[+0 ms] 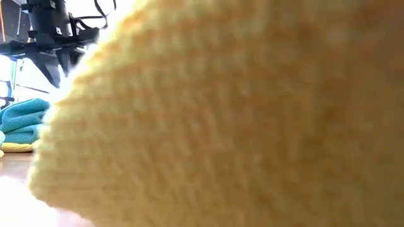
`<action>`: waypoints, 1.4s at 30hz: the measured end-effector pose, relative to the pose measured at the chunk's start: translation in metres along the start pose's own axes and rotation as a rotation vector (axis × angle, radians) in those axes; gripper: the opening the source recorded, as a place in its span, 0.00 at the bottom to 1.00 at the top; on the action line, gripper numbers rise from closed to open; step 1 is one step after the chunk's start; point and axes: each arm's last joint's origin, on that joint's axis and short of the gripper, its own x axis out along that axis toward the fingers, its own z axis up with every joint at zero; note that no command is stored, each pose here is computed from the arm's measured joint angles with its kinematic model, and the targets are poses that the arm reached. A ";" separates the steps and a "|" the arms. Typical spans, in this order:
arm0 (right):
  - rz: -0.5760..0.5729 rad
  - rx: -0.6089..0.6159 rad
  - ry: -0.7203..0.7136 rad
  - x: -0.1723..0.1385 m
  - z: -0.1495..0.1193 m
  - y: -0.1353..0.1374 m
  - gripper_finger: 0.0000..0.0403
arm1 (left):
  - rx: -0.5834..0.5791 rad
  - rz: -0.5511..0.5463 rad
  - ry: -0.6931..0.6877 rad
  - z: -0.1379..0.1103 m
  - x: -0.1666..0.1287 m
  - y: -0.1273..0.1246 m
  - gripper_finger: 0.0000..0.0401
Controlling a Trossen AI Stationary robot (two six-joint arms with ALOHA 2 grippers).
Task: Sort microfiber towel by color & place in baskets
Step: Put the blue towel into the top transparent bin
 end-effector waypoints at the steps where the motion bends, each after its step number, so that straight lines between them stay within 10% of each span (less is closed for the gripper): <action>1: 0.000 0.000 0.000 0.000 0.000 0.000 0.14 | 0.010 0.000 -0.010 0.000 0.000 0.000 0.24; 15: 0.029 0.004 -0.015 -0.001 0.000 0.003 0.14 | 0.132 0.221 -0.104 -0.012 0.044 -0.019 0.38; 23: 0.054 -0.019 -0.016 -0.004 -0.003 0.006 0.14 | 0.118 0.276 0.023 -0.026 0.052 -0.021 0.05; 42: 0.085 -0.012 -0.021 -0.008 -0.008 0.010 0.14 | 0.180 0.003 -0.242 -0.013 -0.104 -0.055 0.00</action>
